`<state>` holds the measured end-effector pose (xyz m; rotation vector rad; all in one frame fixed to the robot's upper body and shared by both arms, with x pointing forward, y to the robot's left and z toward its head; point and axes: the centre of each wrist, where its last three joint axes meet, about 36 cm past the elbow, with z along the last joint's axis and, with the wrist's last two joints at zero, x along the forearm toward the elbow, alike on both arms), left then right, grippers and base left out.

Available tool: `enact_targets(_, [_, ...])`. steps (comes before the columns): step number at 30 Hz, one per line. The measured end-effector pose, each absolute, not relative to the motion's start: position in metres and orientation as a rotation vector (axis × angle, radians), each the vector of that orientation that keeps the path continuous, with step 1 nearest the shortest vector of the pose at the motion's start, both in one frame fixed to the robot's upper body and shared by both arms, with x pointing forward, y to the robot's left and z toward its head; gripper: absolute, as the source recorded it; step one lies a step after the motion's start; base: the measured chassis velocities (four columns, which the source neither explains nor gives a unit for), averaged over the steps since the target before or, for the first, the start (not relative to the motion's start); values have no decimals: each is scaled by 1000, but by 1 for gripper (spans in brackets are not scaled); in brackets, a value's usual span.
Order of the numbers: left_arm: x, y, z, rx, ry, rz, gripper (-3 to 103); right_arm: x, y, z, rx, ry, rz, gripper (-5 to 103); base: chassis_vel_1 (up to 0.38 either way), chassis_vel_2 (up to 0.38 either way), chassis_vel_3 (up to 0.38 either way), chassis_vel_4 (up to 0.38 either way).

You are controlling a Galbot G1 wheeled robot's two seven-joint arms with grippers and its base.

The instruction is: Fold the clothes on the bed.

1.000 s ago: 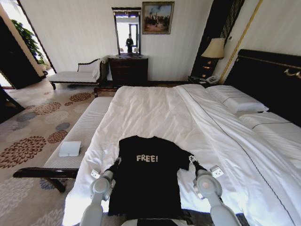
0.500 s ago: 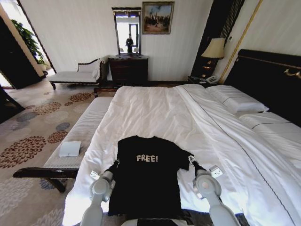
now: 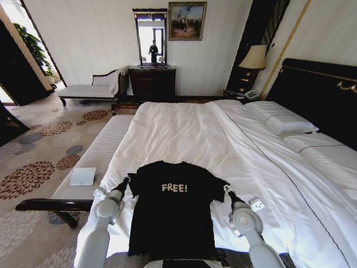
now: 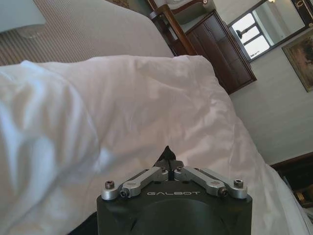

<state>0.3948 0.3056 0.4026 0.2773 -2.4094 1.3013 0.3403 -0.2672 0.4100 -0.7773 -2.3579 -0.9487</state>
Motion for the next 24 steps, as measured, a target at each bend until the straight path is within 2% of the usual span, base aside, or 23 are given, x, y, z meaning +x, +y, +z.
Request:
enact_targets(8, [407, 326, 387, 328, -2404, 1258, 0, 343, -264, 409, -773, -2357, -945, 100, 0, 0, 0, 0])
enact_targets(21, [420, 328, 353, 408, -2353, 1246, 0, 342, -264, 409, -777, -2360, -930, 100, 0, 0, 0, 0])
enact_targets(22, [420, 329, 352, 411, -2352, 1246, -2, 342, -264, 409, -777, -2360, -930, 100, 0, 0, 0, 0])
enact_targets(24, [420, 334, 351, 451, -2343, 1246, 7, 343, -264, 410, -776, -2364, -930, 100, 0, 0, 0, 0])
